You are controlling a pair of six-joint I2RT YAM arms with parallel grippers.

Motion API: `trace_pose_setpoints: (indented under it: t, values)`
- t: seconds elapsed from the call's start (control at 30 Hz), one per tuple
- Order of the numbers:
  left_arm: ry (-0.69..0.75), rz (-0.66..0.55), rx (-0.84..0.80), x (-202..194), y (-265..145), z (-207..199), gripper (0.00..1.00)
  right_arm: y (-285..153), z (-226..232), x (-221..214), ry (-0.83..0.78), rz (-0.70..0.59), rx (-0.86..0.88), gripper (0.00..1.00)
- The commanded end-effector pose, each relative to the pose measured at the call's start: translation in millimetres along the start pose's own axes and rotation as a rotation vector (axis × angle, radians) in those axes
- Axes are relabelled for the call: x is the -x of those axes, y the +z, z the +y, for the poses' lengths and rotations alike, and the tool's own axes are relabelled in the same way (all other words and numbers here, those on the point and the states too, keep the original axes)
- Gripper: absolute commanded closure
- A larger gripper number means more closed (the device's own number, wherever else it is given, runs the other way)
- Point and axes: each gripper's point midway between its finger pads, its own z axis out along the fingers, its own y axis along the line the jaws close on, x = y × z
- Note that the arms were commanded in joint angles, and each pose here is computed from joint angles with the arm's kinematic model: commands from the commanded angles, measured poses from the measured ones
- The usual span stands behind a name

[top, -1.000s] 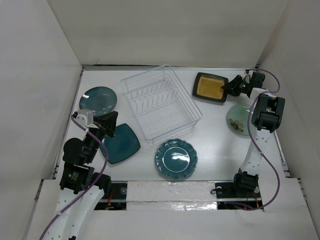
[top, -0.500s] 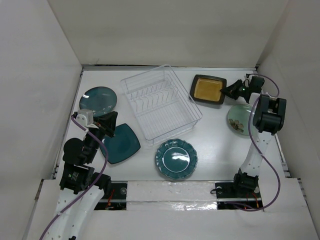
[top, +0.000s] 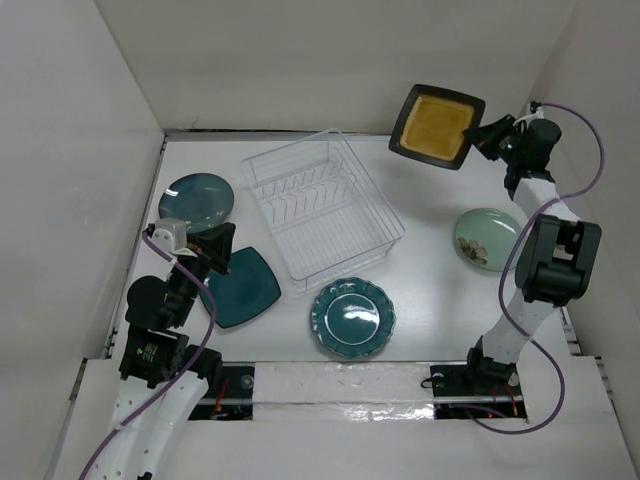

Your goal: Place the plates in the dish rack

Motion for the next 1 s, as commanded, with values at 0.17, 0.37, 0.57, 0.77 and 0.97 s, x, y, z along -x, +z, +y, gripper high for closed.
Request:
trace_pose_setpoints:
  t: [0.17, 0.37, 0.57, 0.77, 0.97]
  values:
    - [0.012, -0.056, -0.026, 19.1, 0.6, -7.6, 0.92, -22.4, 163.9, 61.7, -0.379, -0.174, 0.122, 1.00]
    - [0.012, -0.056, -0.029, 18.6, -0.1, -8.0, 0.88, -13.3, 204.4, 32.0, -0.577, -0.103, -0.045, 1.00]
    - [0.010, -0.060, -0.032, 19.6, -1.4, -8.8, 0.86, -5.6, 235.5, 9.6, -0.710, -0.056, -0.164, 1.00]
    - [0.010, -0.064, -0.032, 20.4, -2.3, -8.9, 0.85, 2.7, 250.4, 3.1, -0.795, -0.066, -0.242, 1.00]
    - [0.010, -0.063, -0.035, 20.2, -2.3, -9.4, 0.85, 15.8, 254.8, -22.6, -0.859, -0.012, -0.263, 1.00]
